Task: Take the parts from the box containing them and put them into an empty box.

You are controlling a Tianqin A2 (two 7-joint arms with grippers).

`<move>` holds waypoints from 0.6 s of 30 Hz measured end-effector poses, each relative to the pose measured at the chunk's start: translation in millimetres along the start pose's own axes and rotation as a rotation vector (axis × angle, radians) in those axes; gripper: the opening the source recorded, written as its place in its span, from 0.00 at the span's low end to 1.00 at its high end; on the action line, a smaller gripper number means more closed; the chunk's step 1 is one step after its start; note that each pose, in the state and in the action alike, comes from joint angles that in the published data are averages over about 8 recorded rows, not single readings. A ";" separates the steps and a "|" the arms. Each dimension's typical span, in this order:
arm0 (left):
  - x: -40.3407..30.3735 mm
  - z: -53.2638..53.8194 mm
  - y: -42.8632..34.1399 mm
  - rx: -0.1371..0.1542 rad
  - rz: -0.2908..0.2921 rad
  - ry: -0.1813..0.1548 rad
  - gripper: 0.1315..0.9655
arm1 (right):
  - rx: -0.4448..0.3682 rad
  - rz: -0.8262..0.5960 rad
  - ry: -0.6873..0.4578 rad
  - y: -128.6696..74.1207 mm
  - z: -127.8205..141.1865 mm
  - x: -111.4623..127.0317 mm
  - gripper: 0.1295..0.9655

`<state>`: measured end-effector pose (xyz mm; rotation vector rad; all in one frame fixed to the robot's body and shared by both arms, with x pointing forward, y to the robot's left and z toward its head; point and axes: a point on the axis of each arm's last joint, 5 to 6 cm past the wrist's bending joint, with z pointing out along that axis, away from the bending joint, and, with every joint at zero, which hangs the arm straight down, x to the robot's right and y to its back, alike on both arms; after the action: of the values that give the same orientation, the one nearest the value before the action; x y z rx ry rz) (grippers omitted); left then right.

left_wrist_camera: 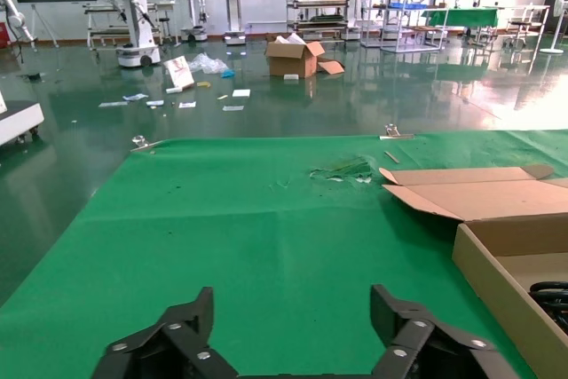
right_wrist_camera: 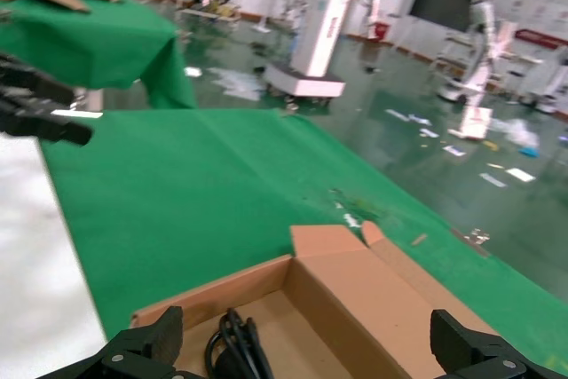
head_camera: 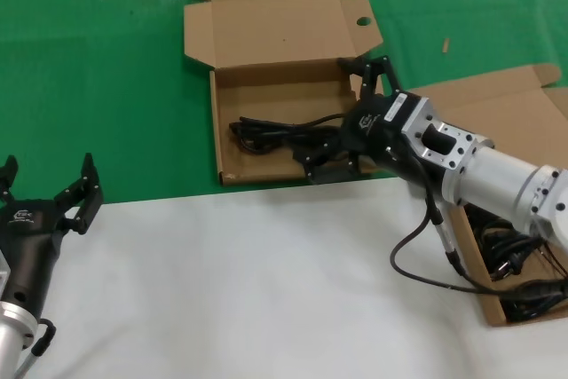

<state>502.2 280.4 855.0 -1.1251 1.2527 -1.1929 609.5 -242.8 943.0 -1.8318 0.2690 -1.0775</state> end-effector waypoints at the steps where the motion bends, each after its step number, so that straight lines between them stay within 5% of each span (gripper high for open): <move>1: 0.0 0.0 0.0 0.000 0.000 0.000 0.43 | 0.005 0.012 0.012 1.2 -1.0 -2.0 0.99; 8: 0.0 0.0 0.0 0.000 0.000 0.000 0.65 | 0.029 0.095 0.101 9.8 -8.9 -15.1 1.00; 18: 0.0 0.0 0.0 0.000 0.000 0.000 0.85 | 0.043 0.215 0.234 22.9 -23.4 -33.2 1.00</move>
<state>502.2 280.4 855.0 -1.1250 1.2527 -1.1928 578.0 -249.6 909.4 -1.5983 0.5637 -1.1359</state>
